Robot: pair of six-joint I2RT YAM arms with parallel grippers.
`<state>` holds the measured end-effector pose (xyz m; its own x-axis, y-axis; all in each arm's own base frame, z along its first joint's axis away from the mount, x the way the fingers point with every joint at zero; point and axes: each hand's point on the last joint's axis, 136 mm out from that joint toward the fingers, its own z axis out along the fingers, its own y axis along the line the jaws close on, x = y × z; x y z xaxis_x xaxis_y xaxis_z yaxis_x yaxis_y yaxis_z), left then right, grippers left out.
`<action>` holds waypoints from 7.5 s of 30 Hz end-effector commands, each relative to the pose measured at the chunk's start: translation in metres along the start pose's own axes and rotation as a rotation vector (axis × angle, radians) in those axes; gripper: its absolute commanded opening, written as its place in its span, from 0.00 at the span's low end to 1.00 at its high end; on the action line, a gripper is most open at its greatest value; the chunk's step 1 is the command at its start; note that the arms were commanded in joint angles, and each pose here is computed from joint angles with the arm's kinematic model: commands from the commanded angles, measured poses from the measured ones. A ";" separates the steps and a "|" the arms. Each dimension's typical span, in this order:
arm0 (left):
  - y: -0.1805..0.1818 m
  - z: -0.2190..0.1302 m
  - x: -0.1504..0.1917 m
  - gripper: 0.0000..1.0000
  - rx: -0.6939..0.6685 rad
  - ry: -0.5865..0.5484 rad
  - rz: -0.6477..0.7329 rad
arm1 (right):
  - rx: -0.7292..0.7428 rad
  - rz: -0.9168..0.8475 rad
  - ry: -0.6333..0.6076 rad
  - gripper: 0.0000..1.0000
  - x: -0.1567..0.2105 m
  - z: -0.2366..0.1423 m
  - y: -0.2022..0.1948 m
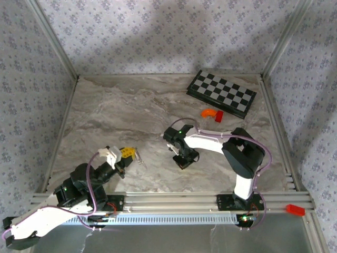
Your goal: Put the keys on the keyring
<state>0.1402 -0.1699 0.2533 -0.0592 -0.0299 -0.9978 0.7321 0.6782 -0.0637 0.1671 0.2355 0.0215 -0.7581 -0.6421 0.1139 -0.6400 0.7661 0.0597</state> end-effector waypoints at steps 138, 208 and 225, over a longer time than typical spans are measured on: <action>-0.111 0.027 -0.027 0.00 0.520 0.208 0.176 | -0.285 -0.673 -0.974 0.00 0.065 -0.225 0.104; -0.112 0.020 -0.023 0.00 0.536 0.207 0.176 | -0.204 -0.744 -1.025 0.00 0.044 -0.242 0.129; -0.113 0.021 -0.022 0.00 0.538 0.209 0.177 | -0.210 -0.746 -1.063 0.00 0.036 -0.247 0.134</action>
<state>0.0764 -0.2614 0.2654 -0.0352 0.2698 -0.9623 0.9780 0.2074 0.0224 0.0840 0.3175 0.2618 -0.0562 -0.5795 -0.8131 -0.9868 0.1562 -0.0431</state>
